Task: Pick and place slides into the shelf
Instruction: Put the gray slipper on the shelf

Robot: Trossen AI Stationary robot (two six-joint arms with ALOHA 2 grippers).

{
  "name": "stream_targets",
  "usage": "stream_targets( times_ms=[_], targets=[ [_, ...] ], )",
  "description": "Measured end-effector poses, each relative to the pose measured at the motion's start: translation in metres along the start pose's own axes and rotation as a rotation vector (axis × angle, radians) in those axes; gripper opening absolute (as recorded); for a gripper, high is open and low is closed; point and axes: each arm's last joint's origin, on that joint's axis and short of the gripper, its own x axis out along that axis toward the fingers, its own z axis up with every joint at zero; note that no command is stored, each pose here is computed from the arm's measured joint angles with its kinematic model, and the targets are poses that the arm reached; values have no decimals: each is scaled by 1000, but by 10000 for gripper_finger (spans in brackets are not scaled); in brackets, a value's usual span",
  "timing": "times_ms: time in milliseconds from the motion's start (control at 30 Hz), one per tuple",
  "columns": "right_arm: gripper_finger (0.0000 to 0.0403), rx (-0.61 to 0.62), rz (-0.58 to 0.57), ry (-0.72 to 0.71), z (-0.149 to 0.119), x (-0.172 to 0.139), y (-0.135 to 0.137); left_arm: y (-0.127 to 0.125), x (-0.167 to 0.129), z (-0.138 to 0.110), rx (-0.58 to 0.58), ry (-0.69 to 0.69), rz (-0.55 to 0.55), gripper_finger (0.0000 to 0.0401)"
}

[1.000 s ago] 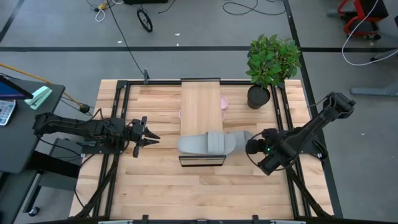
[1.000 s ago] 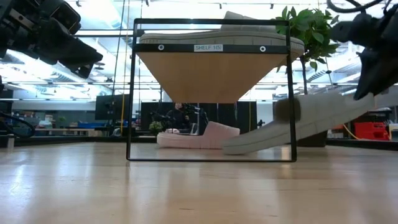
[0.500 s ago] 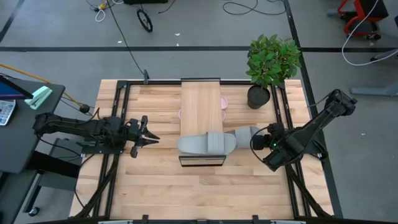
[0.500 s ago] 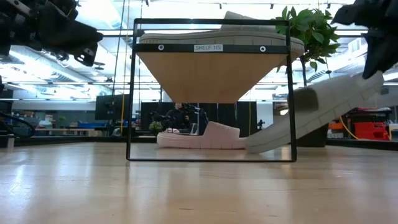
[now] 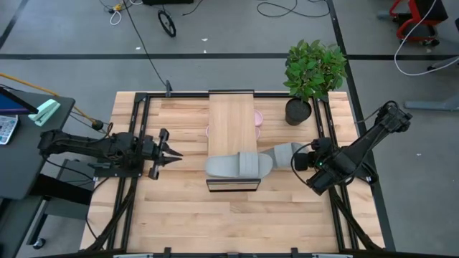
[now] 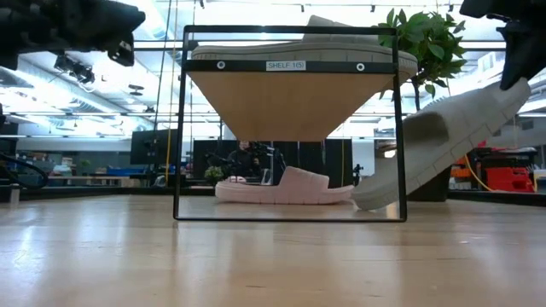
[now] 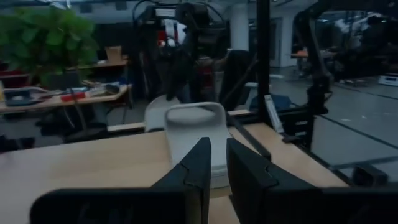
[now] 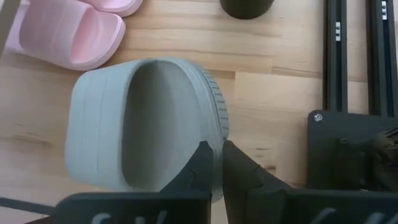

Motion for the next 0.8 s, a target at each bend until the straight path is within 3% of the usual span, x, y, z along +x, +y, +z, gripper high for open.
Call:
stream_targets(
  times_ms=[267, 467, 800],
  targets=[
    [15, 0, 18, -25, 1, 0, 1, 4, 0, -1, 1, 12, 132, 51],
    [14, -33, 5, -33, 6, 2, 4, 4, 0, -1, -8, 11, 144, 51],
    [14, -135, 52, -81, 55, -16, 26, 4, 0, -1, -31, 18, 143, 50]
  ],
)
